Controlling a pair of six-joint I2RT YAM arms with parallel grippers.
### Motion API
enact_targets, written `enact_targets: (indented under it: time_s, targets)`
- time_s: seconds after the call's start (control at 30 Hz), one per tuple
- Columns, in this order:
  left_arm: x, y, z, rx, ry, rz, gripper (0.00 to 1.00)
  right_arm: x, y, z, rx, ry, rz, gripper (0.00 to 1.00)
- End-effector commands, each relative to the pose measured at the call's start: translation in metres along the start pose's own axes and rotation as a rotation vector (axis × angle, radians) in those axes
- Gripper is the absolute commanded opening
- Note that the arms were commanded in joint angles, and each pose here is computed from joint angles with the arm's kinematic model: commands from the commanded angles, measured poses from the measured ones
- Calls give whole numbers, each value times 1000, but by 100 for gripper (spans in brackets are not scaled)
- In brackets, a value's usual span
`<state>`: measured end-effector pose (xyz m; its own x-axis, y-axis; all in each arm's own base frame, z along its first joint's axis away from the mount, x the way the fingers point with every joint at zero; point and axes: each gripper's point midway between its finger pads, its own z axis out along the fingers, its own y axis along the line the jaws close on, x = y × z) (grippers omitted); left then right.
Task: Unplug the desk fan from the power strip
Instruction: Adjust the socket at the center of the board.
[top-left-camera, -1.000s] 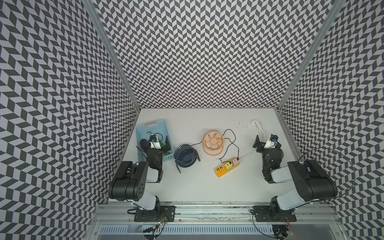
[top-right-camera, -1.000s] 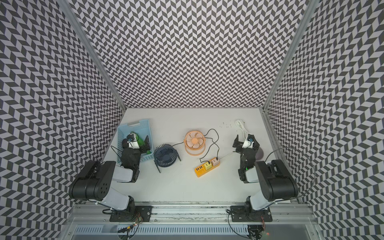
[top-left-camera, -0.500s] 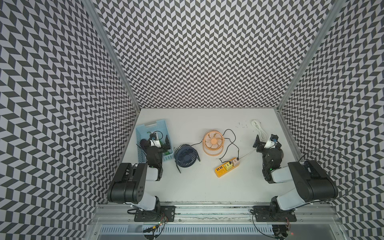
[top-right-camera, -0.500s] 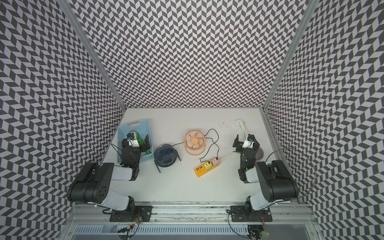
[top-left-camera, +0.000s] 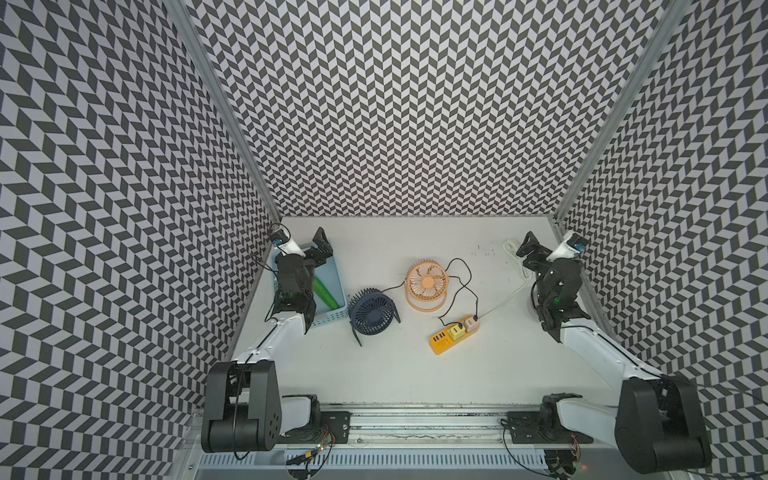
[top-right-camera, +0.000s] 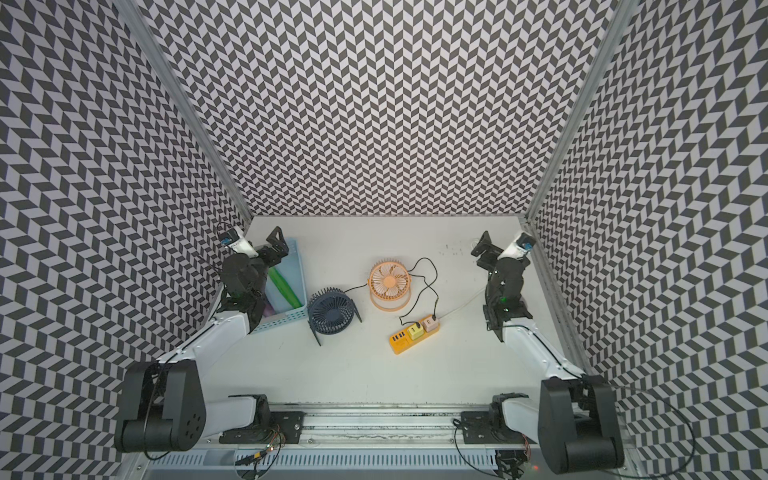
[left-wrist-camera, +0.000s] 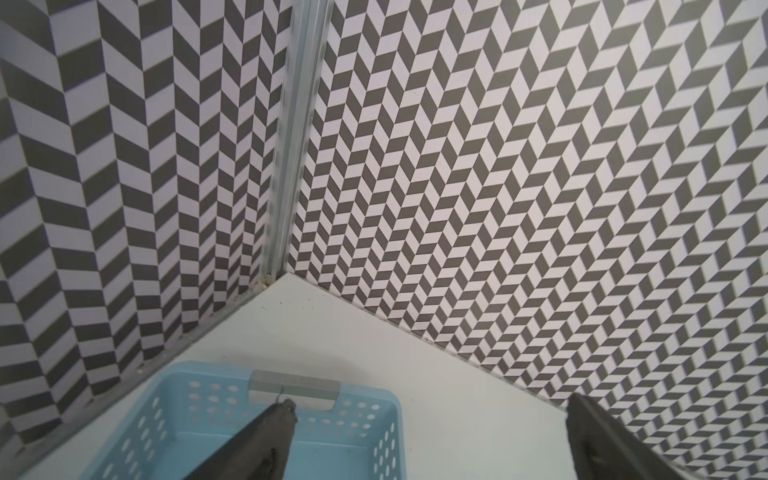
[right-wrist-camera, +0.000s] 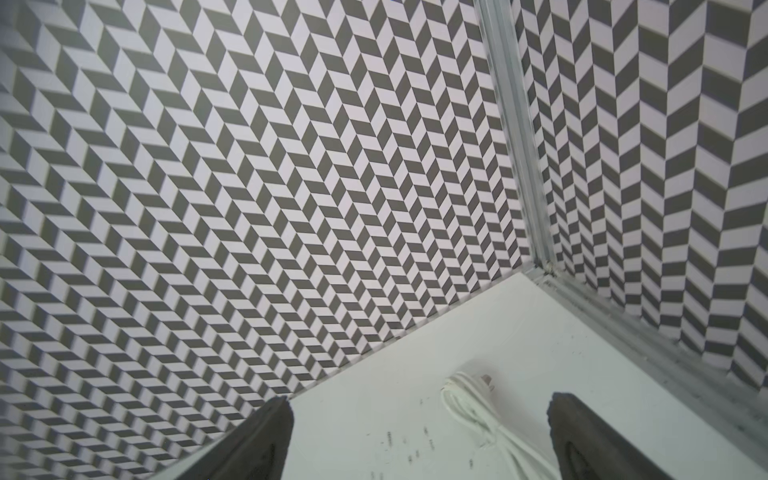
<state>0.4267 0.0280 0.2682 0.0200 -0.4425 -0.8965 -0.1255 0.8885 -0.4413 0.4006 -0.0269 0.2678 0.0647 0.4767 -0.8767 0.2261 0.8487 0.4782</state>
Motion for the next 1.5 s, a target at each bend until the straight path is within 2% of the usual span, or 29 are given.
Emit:
enact_targets:
  time_s: [0.0, 0.1, 0.2, 0.33, 0.57, 0.7, 0.9, 1.0, 1.17, 1.27, 1.47]
  targets:
    - [16, -30, -5, 144, 150, -137, 100, 31, 1, -7, -36, 193, 188, 100]
    - [24, -53, -15, 220, 209, -162, 98, 45, 32, -15, -210, 304, 174, 98]
    - [33, -84, -29, 326, 258, -195, 95, 68, 57, -23, -340, 466, 162, 95]
    - [57, -126, -49, 411, 339, -130, 93, 86, 75, -37, -432, 599, 158, 90]
    - [110, -169, -90, 519, 476, -66, 89, 102, 90, -70, -505, 673, 116, 89]
    - [135, -181, -124, 566, 533, -42, 87, 111, 84, -83, -494, 713, 128, 89]
    - [192, -185, -190, 644, 616, -4, 83, 127, 80, -102, -522, 756, 131, 88]
    - [216, -190, -213, 681, 647, 63, 85, 136, 76, -107, -515, 770, 140, 88]
    - [248, -201, -229, 727, 699, 159, 84, 148, 79, -119, -529, 808, 137, 88]
    - [265, -205, -236, 757, 722, 216, 78, 152, 78, -127, -528, 818, 126, 88]
    - [293, -203, -246, 785, 742, 302, 71, 151, 73, -138, -525, 819, 123, 88]
